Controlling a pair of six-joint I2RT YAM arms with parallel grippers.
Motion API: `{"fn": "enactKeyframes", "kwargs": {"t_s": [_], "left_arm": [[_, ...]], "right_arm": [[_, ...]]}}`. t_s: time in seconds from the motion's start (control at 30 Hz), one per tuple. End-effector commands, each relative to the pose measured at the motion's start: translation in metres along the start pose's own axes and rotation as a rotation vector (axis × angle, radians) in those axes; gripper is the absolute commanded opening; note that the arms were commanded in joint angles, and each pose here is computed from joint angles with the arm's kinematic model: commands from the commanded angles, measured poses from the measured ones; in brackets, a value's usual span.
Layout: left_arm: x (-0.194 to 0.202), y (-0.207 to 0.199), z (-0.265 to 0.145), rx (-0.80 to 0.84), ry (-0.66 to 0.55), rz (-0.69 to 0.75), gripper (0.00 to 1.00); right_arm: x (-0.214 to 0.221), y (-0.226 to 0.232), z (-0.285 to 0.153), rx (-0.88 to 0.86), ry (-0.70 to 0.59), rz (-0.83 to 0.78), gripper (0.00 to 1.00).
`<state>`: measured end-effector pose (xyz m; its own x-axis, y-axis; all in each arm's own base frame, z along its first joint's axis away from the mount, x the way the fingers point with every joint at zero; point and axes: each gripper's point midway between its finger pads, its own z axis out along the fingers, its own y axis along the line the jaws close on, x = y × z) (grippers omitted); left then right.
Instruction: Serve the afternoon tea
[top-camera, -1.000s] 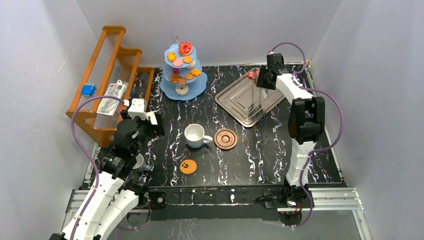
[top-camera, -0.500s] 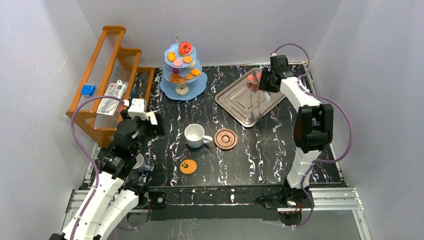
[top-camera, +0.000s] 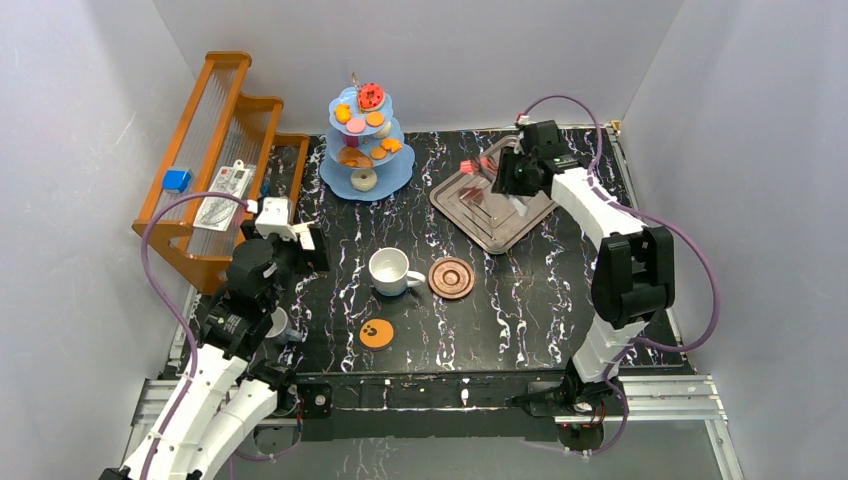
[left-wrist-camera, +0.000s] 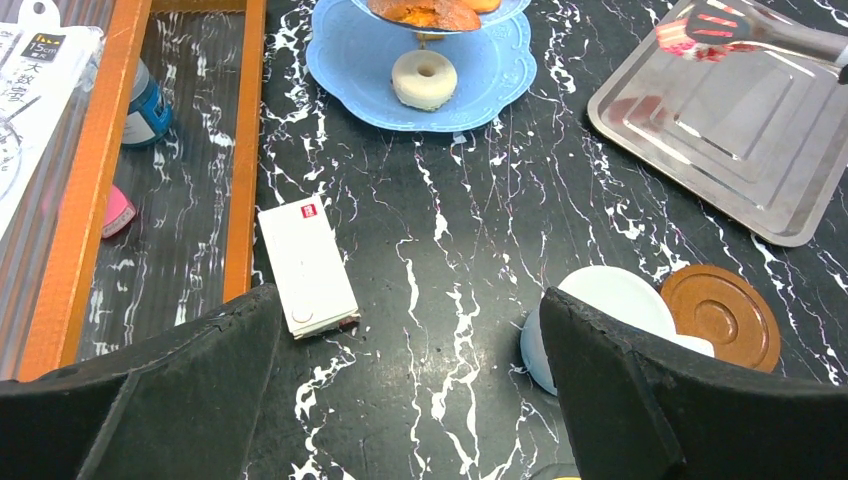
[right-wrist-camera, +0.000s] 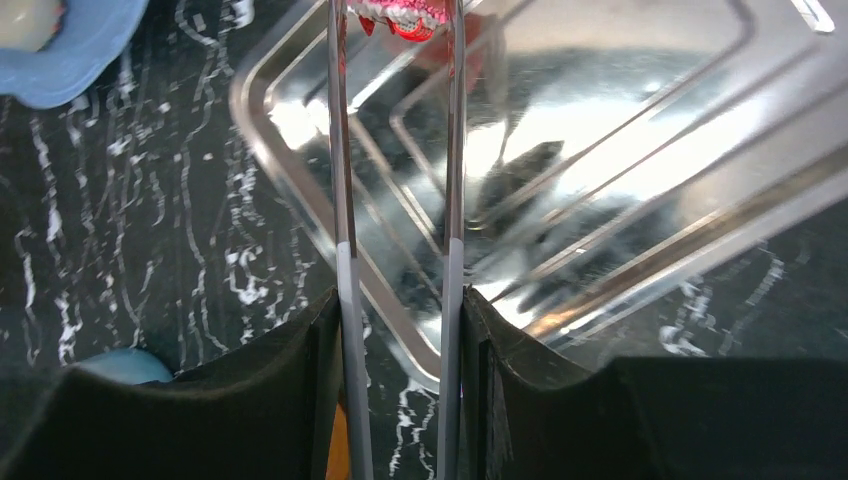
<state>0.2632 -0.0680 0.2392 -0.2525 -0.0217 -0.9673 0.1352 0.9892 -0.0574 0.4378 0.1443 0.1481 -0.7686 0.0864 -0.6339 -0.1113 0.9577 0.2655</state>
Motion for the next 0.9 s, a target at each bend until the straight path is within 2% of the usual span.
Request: {"fn": "enactKeyframes", "kwargs": {"t_s": [0.0,0.47,0.87], "left_arm": [[-0.019,-0.001,-0.007,0.007,-0.059,-0.012,0.98],[-0.021,0.005,-0.009,-0.023,-0.070,-0.013,0.98],[-0.023,0.002,-0.011,-0.004,-0.079,-0.017,0.98]], "right_arm": [[-0.029,0.053,-0.014,-0.171,-0.146,-0.094,0.29],[-0.027,0.144,0.027,-0.371,-0.197,-0.226,0.31],[-0.014,0.178,0.064,-0.398,-0.165,-0.241,0.32]]}}
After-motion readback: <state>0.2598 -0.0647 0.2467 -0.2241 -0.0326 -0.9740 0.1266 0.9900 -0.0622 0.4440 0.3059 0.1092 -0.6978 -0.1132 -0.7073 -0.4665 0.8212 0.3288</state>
